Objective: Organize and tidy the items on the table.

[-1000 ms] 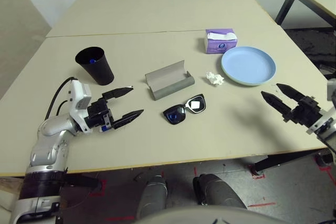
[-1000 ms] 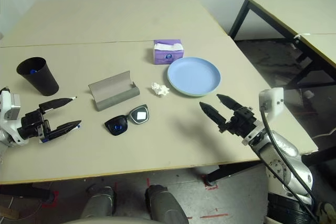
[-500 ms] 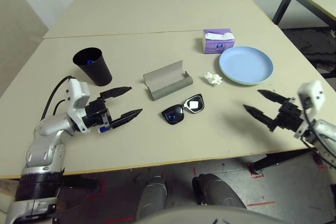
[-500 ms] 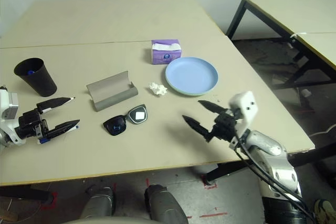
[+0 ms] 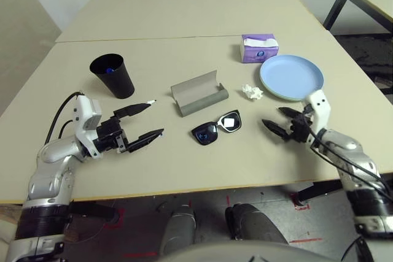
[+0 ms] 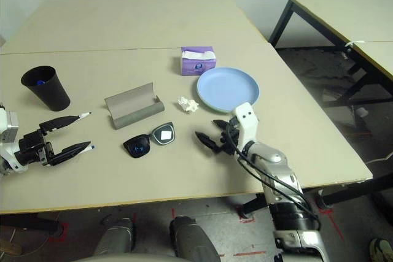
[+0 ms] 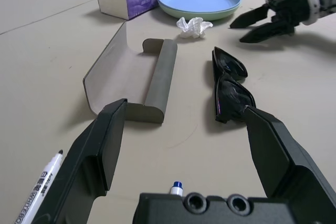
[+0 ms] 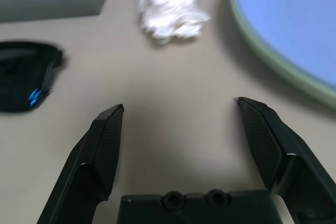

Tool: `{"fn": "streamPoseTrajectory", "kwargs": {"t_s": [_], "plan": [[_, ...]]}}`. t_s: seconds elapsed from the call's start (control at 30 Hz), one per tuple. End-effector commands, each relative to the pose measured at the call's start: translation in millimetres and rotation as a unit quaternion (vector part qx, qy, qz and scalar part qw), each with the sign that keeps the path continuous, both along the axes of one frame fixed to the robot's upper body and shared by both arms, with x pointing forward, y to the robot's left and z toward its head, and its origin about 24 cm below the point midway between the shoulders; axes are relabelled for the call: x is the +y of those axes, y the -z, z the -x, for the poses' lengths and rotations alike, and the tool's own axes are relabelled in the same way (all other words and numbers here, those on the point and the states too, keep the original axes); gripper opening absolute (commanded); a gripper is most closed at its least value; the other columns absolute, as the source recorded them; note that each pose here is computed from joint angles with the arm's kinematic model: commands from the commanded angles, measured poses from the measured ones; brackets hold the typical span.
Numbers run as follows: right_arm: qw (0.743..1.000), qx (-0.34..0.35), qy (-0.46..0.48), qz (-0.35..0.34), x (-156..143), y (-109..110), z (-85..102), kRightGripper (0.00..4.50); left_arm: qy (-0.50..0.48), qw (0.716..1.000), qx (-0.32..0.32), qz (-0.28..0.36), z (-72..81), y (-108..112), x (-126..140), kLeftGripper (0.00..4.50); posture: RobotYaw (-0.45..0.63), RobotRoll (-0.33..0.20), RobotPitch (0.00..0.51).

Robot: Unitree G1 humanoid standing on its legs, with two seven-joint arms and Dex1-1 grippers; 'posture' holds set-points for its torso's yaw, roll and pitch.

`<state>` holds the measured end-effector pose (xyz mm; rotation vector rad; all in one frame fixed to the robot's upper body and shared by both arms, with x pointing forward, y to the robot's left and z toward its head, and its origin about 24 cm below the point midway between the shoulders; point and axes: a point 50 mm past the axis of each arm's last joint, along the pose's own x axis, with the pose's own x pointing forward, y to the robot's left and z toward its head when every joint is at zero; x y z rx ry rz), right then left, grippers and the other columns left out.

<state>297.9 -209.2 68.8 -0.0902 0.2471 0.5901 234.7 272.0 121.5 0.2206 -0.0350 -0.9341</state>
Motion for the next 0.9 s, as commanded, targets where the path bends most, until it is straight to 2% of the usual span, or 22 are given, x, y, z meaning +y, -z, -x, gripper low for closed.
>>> {"fn": "streamPoseTrajectory", "kwargs": {"t_s": [0.03, 0.43, 0.67, 0.9], "plan": [[1.000, 0.016, 0.015, 0.002, 2, 10, -4.3, 4.44, 0.001, 1.000, 0.001, -0.003, 0.9, -1, -2, 4.50, -0.02, 0.000, 0.118], [1.000, 0.014, 0.005, -0.026, 32, 10, -24.3, 4.44, 0.003, 1.000, 0.002, 0.000, -1.0, -1, -5, 4.50, -0.03, 0.000, 0.115], [0.999, -0.007, -0.045, -0.019, 60, 2, -36.1, 4.44, -0.005, 1.000, 0.009, -0.002, -0.9, 3, 1, 4.50, -0.03, 0.000, 0.115], [0.998, -0.017, -0.059, -0.015, 67, -2, -44.2, 4.44, -0.023, 1.000, 0.012, -0.004, 2.7, 5, 9, 4.50, -0.02, 0.000, 0.113]]}}
